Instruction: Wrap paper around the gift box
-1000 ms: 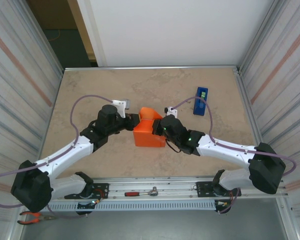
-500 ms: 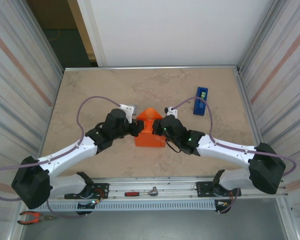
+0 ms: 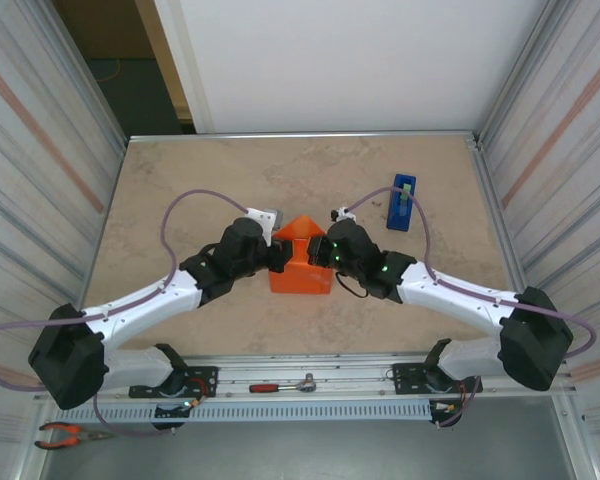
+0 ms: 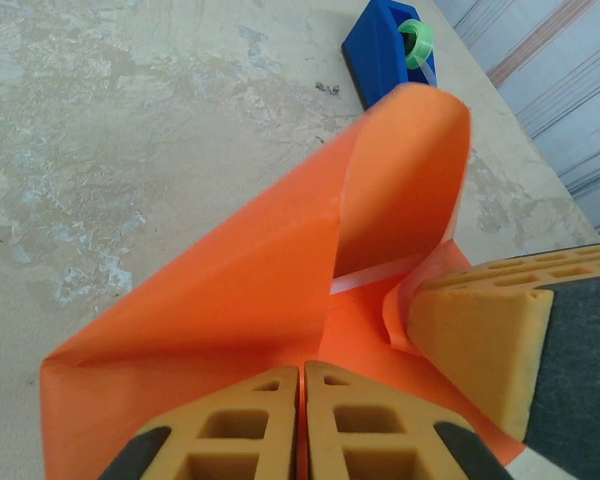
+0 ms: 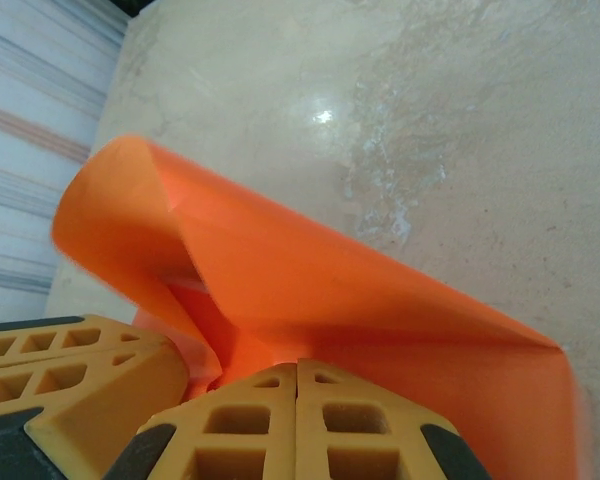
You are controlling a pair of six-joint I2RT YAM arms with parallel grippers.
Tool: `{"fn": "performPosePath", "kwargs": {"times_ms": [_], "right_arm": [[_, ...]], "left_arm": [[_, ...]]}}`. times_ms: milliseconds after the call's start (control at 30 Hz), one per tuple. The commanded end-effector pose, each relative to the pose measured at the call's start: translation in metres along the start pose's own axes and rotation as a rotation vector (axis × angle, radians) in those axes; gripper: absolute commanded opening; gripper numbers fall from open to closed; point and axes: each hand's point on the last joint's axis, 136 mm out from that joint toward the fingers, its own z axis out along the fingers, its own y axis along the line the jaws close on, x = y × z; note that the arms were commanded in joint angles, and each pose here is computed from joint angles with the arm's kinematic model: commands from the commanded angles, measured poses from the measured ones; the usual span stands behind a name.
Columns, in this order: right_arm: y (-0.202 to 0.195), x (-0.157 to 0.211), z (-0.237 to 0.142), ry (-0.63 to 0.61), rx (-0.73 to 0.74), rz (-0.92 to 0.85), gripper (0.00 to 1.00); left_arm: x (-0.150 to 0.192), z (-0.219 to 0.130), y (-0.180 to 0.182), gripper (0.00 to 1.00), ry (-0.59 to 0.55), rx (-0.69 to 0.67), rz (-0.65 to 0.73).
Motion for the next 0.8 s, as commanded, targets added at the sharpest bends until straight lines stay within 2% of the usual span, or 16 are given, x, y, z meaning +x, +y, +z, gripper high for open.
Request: {"fn": "performPosePath", "kwargs": {"times_ms": [0, 267, 400, 767], "right_arm": [[-0.011, 0.001, -0.012, 0.058, 0.031, -0.035, 0.00], [-0.025, 0.005, -0.016, 0.067, 0.033, -0.018, 0.00], [-0.018, 0.008, -0.015, 0.070, -0.018, -0.019, 0.00], [-0.002, 0.025, 0.008, 0.126, -0.016, -0.052, 0.00]], "left_arm": [[0.026, 0.008, 0.013, 0.11, 0.092, -0.054, -0.007], [0.028, 0.010, 0.012, 0.10, 0.098, -0.052, -0.006], [0.027, 0.010, 0.011, 0.10, 0.100, -0.050, -0.007], [0.019, 0.011, 0.002, 0.11, 0.078, -0.013, -0.035]]}}
